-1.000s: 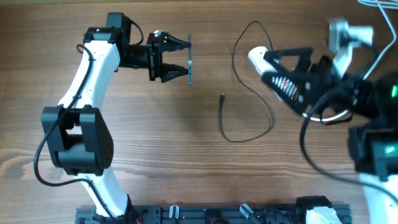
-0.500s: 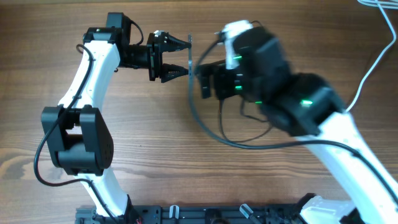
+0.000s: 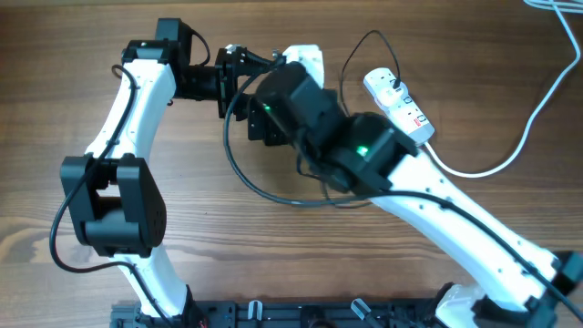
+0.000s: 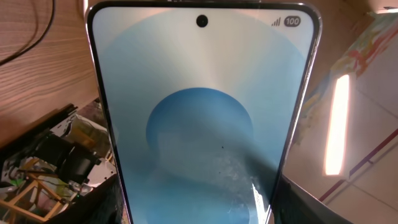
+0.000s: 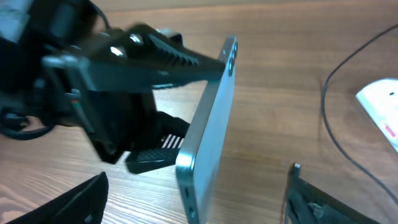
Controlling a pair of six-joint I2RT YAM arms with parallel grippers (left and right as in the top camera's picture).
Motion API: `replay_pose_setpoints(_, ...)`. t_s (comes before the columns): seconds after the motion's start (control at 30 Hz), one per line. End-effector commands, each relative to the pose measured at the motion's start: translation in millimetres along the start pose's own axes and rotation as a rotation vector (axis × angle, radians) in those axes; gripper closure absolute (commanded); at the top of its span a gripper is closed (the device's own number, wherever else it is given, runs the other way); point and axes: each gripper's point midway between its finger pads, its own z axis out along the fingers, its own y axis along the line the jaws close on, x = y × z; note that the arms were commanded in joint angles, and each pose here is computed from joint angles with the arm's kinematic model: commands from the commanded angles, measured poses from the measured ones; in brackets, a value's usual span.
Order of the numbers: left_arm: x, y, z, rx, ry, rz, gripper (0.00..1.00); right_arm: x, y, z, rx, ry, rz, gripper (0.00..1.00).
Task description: Plug charger to phone and switch on socket
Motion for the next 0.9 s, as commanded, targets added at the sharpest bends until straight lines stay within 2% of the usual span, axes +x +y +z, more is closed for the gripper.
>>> replay_pose_setpoints(0.0,13.4,-13.2,-1.7,0.027,0.016,0.012,0.37,5.2,-1.4,21.2,0.062,0.008,0.019,0.1)
replay_pose_setpoints(0.07,13.4,-13.2,-1.7,0.027,0.016,0.012,0.37,8.7,-2.3,27.5,0.075,0.019,0.012,0.15)
replay_pose_setpoints(0.17,13.4,-13.2,-1.7,0.027,0.016,0.012,0.37,6.0,-4.6,28.5,0.092,0.003,0.013,0.28)
replay_pose_setpoints(0.47,13.3,-13.2,-1.7,0.027,0.016,-0.043,0.37,-14.7,-7.1,27.3,0.128,-0.09,-0.096,0.32)
replay_pose_setpoints(0.6,13.3,-13.1,-1.7,0.026,0.016,-0.043,0.37,-19.4,-4.5,27.4,0.121,-0.109,-0.113,0.42)
replay_pose_setpoints(0.7,10.2,-9.2,-1.6,0.004,-0.002,-0.043,0.37,-18.4,-3.9,28.0,0.118,-0.104,-0.112,0.44)
replay_pose_setpoints(0.87,8.1,-7.2,-1.7,-0.008,-0.013,-0.039,0.37,-14.3,0.7,27.0,0.108,-0.097,-0.119,0.52)
